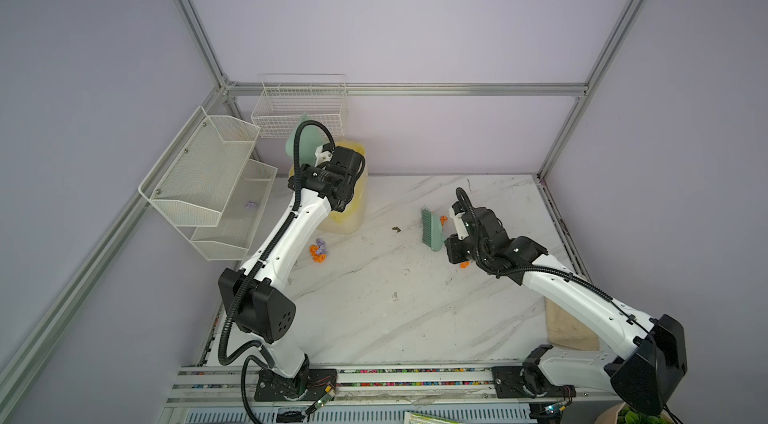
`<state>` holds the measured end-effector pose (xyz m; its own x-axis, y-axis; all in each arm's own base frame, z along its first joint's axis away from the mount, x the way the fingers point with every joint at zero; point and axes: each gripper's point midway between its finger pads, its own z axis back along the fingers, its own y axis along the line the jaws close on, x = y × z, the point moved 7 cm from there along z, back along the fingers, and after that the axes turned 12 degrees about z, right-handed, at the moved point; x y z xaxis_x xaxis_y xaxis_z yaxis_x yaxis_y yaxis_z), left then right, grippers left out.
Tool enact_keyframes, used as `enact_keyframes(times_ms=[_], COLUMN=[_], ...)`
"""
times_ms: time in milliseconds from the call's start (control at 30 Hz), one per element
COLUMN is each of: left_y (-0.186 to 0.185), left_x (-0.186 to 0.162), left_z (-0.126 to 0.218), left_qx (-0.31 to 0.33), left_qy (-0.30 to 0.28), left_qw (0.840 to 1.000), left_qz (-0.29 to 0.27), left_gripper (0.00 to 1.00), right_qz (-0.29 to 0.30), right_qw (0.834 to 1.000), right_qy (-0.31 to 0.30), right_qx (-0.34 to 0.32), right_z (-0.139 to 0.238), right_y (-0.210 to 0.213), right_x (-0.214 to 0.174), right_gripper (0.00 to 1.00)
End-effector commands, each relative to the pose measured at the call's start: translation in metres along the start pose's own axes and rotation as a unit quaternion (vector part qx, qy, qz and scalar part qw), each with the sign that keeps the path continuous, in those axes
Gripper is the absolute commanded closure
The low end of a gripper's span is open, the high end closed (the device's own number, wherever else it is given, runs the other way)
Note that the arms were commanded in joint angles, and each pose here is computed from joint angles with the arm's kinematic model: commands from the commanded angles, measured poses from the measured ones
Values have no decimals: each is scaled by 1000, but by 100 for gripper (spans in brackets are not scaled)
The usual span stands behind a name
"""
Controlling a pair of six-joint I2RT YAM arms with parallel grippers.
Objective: Sweep away the paper scraps from the table
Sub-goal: 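Tip the dustpan over the yellow bin with the left gripper to empty it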
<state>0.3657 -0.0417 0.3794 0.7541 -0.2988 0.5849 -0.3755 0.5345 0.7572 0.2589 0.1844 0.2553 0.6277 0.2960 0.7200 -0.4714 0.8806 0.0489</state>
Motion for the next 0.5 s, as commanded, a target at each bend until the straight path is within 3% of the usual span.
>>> enact_keyframes(times_ms=[0, 233, 467], left_y=[8, 6, 18], left_x=[2, -1, -10], left_z=[4, 4, 17], left_qx=[47, 29, -93], left_qy=[-13, -16, 1], left_qw=[999, 999, 992], left_qz=[2, 10, 81], left_gripper=[100, 100, 100], right_qz=[-6, -4, -12], right_qw=[1000, 1000, 1000], right_qy=[-16, -11, -19], right_qx=[-3, 0, 15], right_z=[8, 4, 2], right_y=[-2, -1, 2], right_x=[3, 3, 6], right_gripper=[100, 100, 100])
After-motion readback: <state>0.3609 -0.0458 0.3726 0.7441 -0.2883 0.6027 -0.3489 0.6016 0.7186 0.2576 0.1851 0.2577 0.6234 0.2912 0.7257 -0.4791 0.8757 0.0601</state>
